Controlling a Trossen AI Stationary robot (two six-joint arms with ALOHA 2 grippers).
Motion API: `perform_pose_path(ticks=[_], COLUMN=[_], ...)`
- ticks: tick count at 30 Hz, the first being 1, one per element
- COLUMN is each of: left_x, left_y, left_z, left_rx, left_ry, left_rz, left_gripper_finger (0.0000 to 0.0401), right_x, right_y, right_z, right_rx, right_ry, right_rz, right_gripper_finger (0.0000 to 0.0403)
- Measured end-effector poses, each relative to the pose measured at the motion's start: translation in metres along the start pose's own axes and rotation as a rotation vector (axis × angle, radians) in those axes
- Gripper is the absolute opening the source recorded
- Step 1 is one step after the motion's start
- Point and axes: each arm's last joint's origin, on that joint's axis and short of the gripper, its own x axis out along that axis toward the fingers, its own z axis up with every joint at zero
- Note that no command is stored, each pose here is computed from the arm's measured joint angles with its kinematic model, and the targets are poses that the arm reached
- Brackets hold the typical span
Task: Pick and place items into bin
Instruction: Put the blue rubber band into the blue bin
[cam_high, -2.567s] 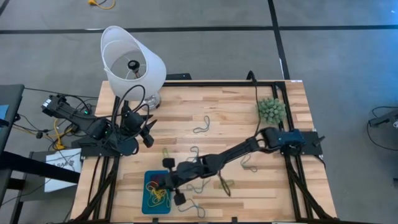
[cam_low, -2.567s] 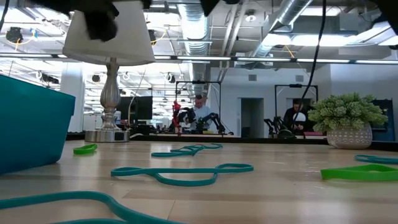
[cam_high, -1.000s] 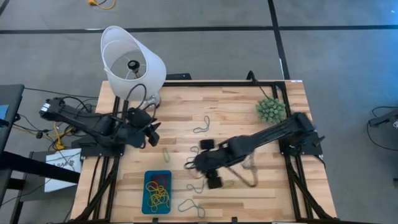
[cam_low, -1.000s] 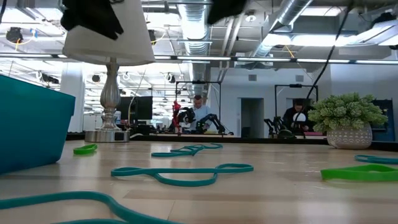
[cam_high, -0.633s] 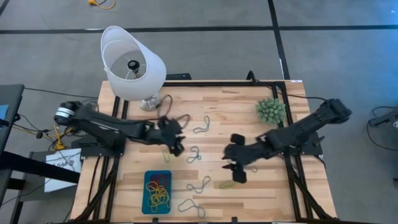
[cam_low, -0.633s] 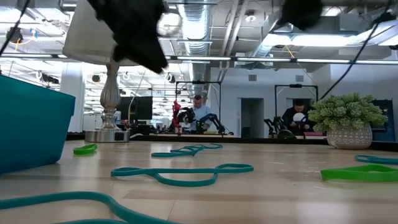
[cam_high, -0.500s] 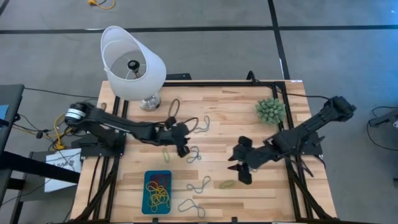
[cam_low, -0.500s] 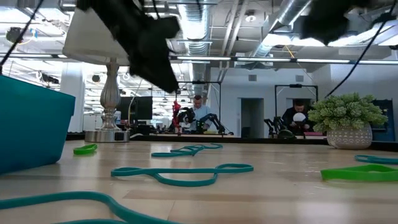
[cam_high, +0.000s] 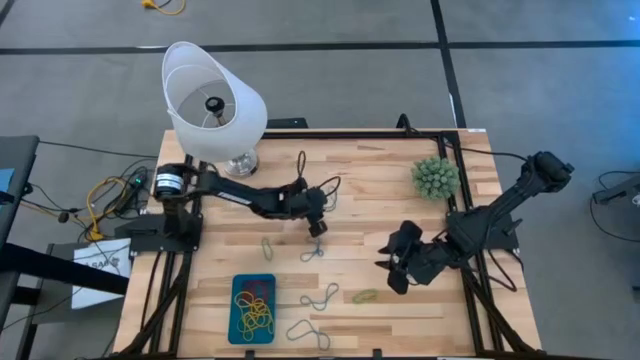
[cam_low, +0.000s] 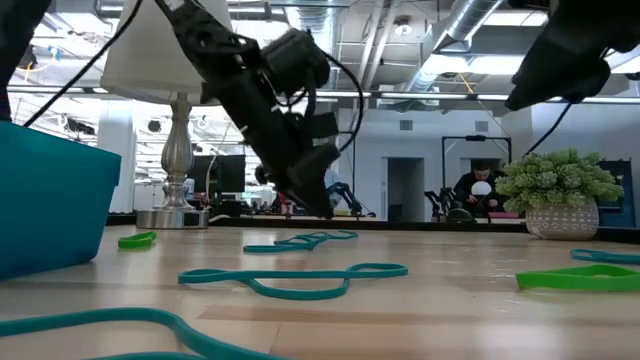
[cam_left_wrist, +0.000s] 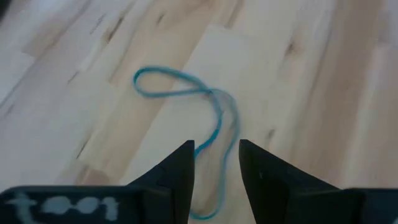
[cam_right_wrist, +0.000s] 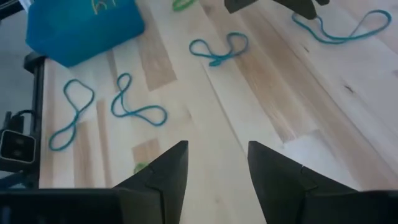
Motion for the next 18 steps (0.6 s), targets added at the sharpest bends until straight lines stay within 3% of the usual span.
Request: perform_pose_path(ticks=[6, 13, 18], left_x=[0.016, 0.016, 0.019], left_y=[0.01, 0.014, 0.012], left_z=[-0.003, -0.004, -0.006], left_rx=[-0.012, 0.033, 0.007], left_ry=[0.042, 0.038, 0.062], left_rz=[-0.043, 0.038, -0.077], left_gripper_finger=[0.0116, 0.0103, 0.0093], right_x=[0.002, 0.002, 0.002], right_y=[0.0, 0.0, 0.001], right_z=[-0.001, 0.0, 0.0], right_rx=[-0.003, -0.002, 0.002], right_ry=[0.005, 0.003, -0.003], right_rz=[-0.007, -0.005, 0.002], right_gripper_finger=[0.0161, 0.0159, 0.0161])
